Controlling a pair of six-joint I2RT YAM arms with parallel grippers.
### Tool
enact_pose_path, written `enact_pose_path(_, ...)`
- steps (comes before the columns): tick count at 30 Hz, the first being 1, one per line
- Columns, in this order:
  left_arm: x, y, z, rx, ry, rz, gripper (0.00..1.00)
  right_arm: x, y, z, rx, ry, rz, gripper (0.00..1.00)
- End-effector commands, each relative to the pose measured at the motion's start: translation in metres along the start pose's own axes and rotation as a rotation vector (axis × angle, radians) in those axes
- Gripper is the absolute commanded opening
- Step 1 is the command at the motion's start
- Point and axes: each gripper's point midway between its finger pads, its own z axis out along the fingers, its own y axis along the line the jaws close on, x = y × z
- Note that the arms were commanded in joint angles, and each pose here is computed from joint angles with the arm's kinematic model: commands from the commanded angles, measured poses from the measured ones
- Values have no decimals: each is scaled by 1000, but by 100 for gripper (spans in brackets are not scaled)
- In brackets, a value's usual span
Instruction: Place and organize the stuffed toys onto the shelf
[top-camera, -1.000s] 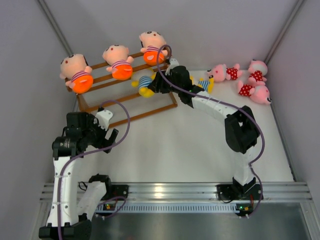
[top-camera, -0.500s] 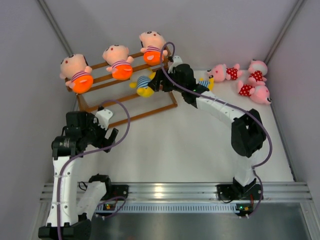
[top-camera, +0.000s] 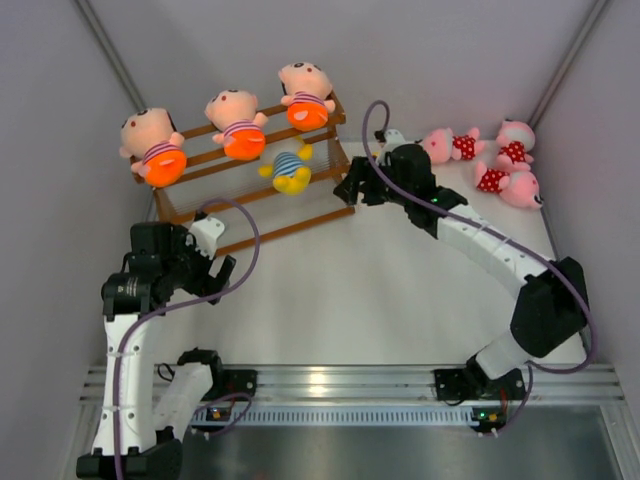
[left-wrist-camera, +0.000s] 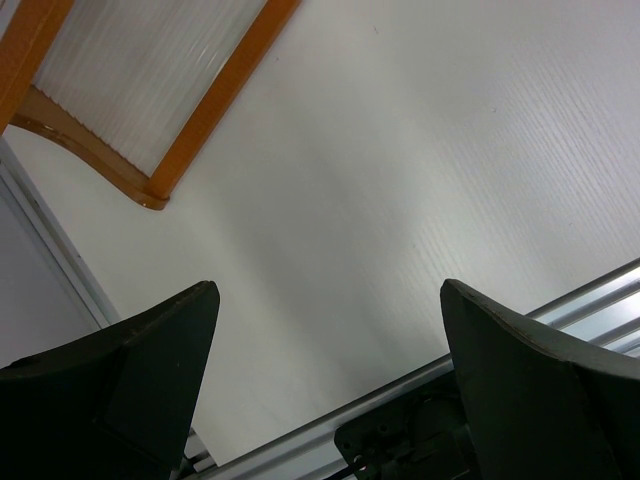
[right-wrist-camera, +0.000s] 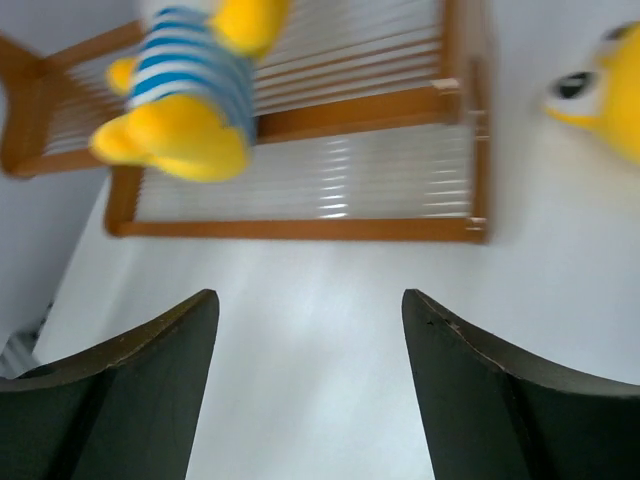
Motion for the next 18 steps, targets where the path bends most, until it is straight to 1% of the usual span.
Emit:
enact_pose_path(1,0,-4,-3,12,-12,14,98,-20,-93,-27,202,-26,123,74)
enact_pose_path(2,0,-4,-2,15,-10,13,98,-16,-118,-21,234,-6,177,72)
enact_pose_path(3,1,-4,-1,15,-5,12,98,-29,-161,-29,306,-37,228,71)
enact_pose_path(4,3,-4,1,21,5,9,98,-46,-178,-30,330,-69,241,70)
enact_pose_path(5,3,-3,2,22,12,9,98,-40,-208,-20,379,-55,275,71)
enact_pose_path(6,3,-2,2,16,17,9,98,-47,-235,-22,420,-73,302,71)
enact_pose_path(8,4,1,4,11,29,5,98,-57,-274,-6,463,-75,350,71)
enact_pose_path(10,4,3,4,5,41,3,98,-58,-297,5,493,-66,374,71)
enact_pose_path(11,3,4,5,2,46,2,98,-59,-312,18,496,-65,390,71)
enact_pose_path(14,4,8,8,0,66,-4,98,-53,-334,41,500,-63,431,70)
enact_pose_path(16,3,8,9,4,68,-2,98,-49,-341,52,483,-69,449,68)
enact_pose_path(18,2,9,10,8,72,-2,98,-36,-341,64,439,-52,488,65)
